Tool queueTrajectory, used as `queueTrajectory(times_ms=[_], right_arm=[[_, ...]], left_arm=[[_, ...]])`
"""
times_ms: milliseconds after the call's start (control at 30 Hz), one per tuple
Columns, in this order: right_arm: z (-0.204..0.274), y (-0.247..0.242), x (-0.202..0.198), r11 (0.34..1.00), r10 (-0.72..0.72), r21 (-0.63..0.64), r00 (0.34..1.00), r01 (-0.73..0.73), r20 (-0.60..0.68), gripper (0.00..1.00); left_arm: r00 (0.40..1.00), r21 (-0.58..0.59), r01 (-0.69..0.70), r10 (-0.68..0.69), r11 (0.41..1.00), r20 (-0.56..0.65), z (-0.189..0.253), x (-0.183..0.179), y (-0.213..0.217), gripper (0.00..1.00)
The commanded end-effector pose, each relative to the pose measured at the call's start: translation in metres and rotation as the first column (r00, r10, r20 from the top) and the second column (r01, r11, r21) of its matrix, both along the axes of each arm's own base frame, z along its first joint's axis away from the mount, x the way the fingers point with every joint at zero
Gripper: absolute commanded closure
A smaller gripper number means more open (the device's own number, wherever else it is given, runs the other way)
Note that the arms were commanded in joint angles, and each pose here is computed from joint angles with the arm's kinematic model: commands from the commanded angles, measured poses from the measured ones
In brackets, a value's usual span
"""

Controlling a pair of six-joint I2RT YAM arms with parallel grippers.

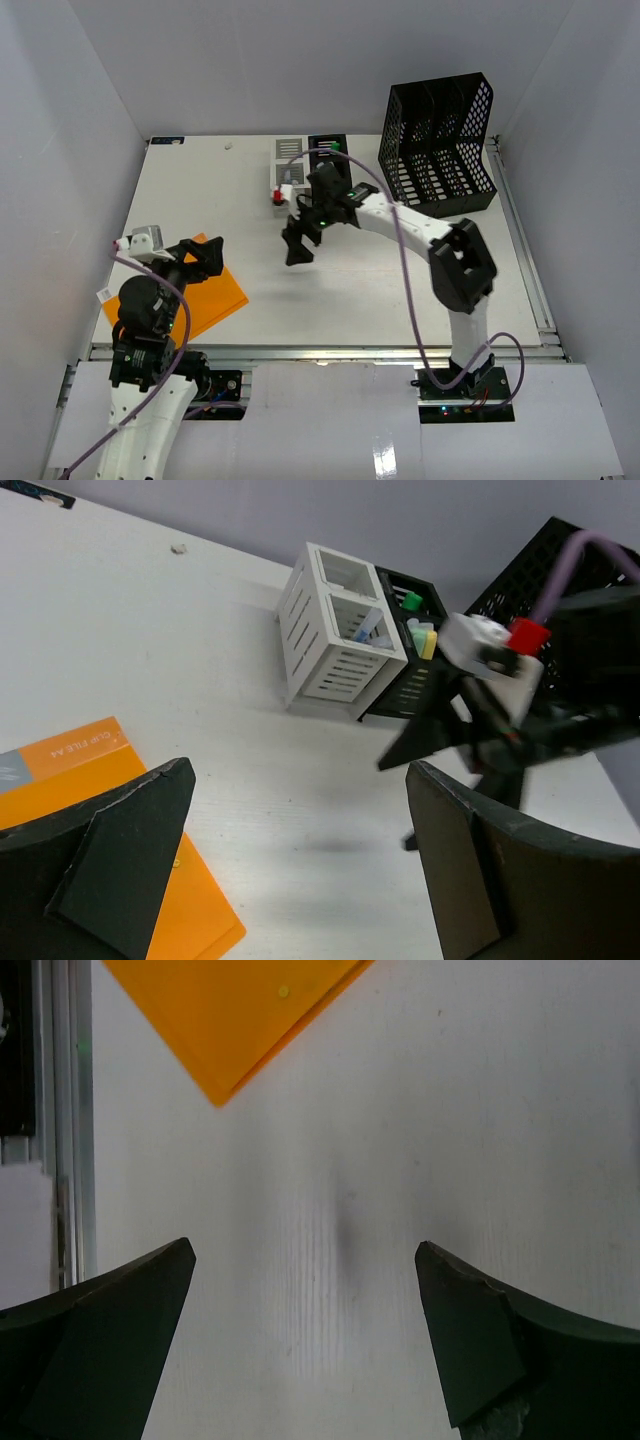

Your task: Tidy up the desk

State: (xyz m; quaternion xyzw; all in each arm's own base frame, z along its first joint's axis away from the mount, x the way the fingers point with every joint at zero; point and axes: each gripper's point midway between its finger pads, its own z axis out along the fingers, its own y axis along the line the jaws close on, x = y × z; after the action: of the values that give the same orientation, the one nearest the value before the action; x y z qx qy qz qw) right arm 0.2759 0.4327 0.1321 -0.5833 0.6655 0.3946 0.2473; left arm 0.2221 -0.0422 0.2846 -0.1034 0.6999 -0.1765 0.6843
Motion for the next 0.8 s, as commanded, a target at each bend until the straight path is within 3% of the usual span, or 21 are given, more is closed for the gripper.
queueTrajectory(times_ms=[0,167,433,633,767], right_arm=[[0.005,0.056,0.002,0.995,-0.099,0.014,0.977,0.104,-0.19,0.1],[0.005,0.11,0.017,0.98,-0.134,0.099,0.947,0.17,-0.293,0.1],[-0.008,0.145,0.011,0.96,-0.138,0.164,0.895,0.226,-0.424,0.07],[-0.032,0.151,0.0,0.966,-0.144,0.122,0.867,0.228,-0.477,0.01],[-0.051,0.15,-0.021,0.973,-0.14,0.089,0.856,0.211,-0.498,0.05]], left_arm=[[0.992,0.011,-0.123,0.123,0.992,-0.032,-0.015,-0.005,0.023,0.02],[0.988,0.009,-0.151,0.151,0.989,-0.027,-0.012,-0.007,0.028,0.02],[0.981,-0.032,-0.19,0.191,0.981,0.042,0.0,-0.02,0.037,0.02],[0.98,-0.035,-0.192,0.193,0.981,0.042,-0.001,-0.021,0.037,0.02],[0.982,-0.035,-0.186,0.187,0.982,0.039,-0.001,-0.02,0.036,0.02]])
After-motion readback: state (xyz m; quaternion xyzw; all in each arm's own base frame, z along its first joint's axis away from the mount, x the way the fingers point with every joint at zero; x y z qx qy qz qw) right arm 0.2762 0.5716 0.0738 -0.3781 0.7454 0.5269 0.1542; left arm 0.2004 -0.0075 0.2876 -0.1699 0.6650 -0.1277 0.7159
